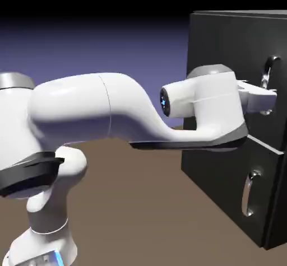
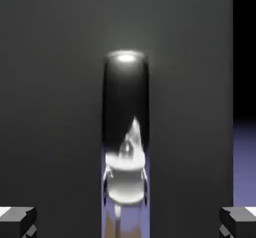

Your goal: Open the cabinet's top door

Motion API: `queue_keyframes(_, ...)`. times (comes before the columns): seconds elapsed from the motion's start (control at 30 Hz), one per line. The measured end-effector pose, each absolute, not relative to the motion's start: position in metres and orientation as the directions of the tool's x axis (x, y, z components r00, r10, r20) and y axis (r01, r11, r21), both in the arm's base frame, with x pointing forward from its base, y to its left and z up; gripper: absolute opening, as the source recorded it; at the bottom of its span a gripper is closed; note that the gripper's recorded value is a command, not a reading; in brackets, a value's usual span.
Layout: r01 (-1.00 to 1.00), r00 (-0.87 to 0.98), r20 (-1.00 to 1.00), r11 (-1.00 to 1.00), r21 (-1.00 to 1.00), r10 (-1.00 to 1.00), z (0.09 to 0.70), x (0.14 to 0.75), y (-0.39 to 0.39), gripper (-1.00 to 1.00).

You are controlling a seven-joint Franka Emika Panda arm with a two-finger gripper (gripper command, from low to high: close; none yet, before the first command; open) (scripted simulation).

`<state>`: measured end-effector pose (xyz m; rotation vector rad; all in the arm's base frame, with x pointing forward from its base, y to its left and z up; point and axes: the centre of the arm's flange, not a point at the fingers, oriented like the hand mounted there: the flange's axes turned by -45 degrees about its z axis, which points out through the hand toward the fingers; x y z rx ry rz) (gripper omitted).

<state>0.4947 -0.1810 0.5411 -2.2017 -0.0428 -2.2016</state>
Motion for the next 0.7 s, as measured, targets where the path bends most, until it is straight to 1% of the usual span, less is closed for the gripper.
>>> queue_keyframes(0.03,0.039,0.0,1.0,-0.999,0.0,0.0,0.541,0.495,-0.181,-1.0)
queue_keyframes(0.1,0.039,0.0,1.0,-0.999,0.0,0.0,0.541,0.495,-0.181,-1.0)
queue_keyframes(0.7,-0.214,0.0,1.0,-0.977,0.002,0.002,0.541,0.382,-0.133,-1.0)
